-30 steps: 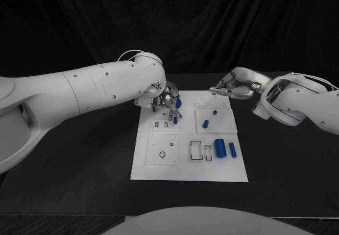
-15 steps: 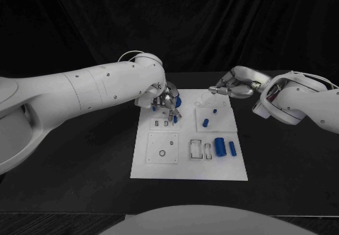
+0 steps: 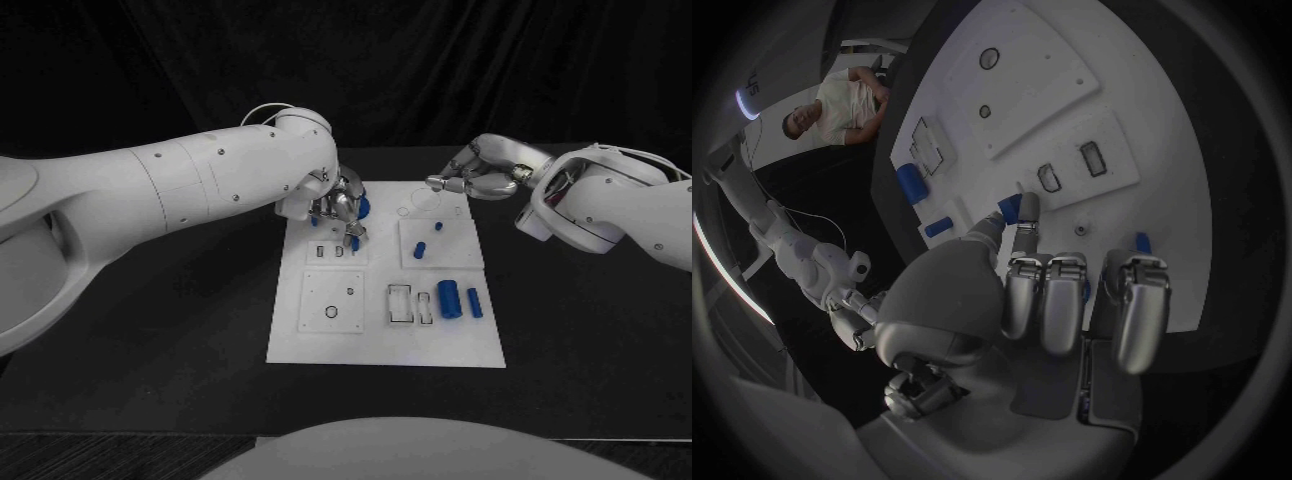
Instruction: Assemble the parts on the task board
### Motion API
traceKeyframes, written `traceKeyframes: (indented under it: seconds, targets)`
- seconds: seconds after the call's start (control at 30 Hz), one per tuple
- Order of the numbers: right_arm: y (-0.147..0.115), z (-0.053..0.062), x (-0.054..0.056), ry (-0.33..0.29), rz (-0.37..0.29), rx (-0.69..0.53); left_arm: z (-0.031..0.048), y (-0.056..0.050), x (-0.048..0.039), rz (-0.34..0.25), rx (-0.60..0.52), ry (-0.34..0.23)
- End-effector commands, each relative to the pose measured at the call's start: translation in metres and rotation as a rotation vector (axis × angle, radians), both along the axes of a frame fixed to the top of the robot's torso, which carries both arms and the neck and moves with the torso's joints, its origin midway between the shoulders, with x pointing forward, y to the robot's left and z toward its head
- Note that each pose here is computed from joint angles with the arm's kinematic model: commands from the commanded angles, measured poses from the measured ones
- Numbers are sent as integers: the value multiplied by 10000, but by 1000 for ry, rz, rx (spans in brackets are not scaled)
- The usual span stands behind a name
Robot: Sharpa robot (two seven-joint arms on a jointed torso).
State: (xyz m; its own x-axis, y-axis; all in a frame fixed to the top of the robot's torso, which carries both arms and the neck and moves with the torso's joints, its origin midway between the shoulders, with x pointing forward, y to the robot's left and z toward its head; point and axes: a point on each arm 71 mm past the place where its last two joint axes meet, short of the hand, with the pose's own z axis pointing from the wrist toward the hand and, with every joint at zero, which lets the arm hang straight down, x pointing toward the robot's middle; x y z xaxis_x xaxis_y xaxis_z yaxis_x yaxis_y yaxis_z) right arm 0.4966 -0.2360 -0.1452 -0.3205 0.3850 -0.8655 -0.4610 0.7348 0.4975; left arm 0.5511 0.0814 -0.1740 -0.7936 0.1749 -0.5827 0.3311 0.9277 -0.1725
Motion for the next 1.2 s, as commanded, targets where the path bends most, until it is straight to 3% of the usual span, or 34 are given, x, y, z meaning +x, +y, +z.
traceKeyframes:
  seconds: [0.03,0.8,1.2]
  targets:
    - [-5,-21,4,16,-10,-9,-11,-25,-12,-4,-16,6]
    - [-16,-26,19,18,-18,-12,-18,-2,-11,9,-19,-6]
    - [-46,-26,14,19,-26,-14,-11,84,-13,52,-17,-43]
